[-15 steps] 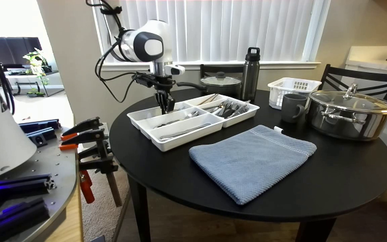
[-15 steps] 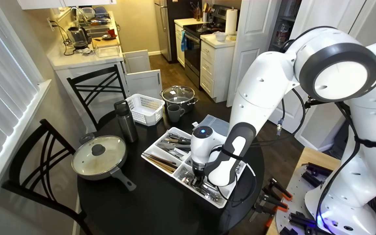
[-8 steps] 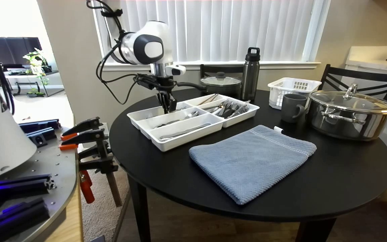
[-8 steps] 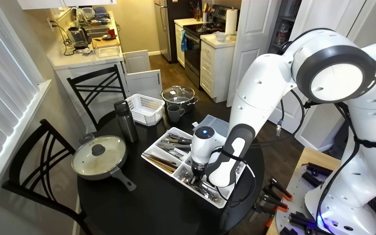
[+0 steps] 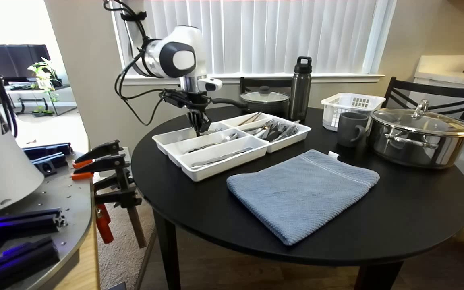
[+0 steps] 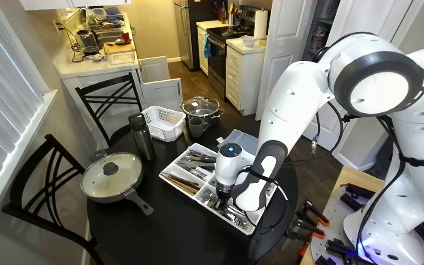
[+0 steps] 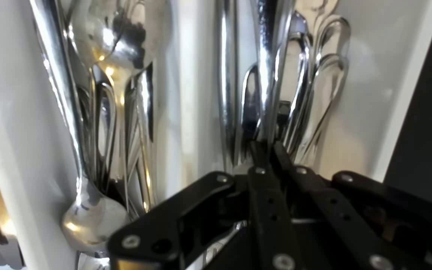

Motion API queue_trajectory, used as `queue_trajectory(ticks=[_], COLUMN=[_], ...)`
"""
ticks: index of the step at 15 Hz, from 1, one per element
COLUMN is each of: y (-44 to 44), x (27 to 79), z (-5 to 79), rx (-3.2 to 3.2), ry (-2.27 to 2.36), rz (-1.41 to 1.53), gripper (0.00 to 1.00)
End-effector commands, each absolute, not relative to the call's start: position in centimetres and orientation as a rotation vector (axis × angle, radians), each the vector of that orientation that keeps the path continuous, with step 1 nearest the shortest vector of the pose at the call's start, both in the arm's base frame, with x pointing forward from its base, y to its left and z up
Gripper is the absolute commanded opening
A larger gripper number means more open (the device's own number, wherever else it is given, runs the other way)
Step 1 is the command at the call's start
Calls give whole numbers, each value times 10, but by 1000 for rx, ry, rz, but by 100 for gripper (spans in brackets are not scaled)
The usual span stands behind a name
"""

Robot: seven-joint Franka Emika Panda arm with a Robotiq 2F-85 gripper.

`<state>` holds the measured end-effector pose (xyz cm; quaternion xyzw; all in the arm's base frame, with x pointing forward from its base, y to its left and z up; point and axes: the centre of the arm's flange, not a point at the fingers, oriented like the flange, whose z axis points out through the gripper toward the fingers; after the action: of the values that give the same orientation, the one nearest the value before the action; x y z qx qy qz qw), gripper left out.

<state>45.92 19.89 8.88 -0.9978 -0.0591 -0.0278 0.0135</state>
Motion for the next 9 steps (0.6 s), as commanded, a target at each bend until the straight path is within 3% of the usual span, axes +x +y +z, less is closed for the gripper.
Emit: queue_trajectory(ticks=[1,9], y=[197,207], x=[454,461], z=[90,175], rx=[-3098,-3054], ry=[-201,-196], rz=[-102,-195], gripper=[2,2])
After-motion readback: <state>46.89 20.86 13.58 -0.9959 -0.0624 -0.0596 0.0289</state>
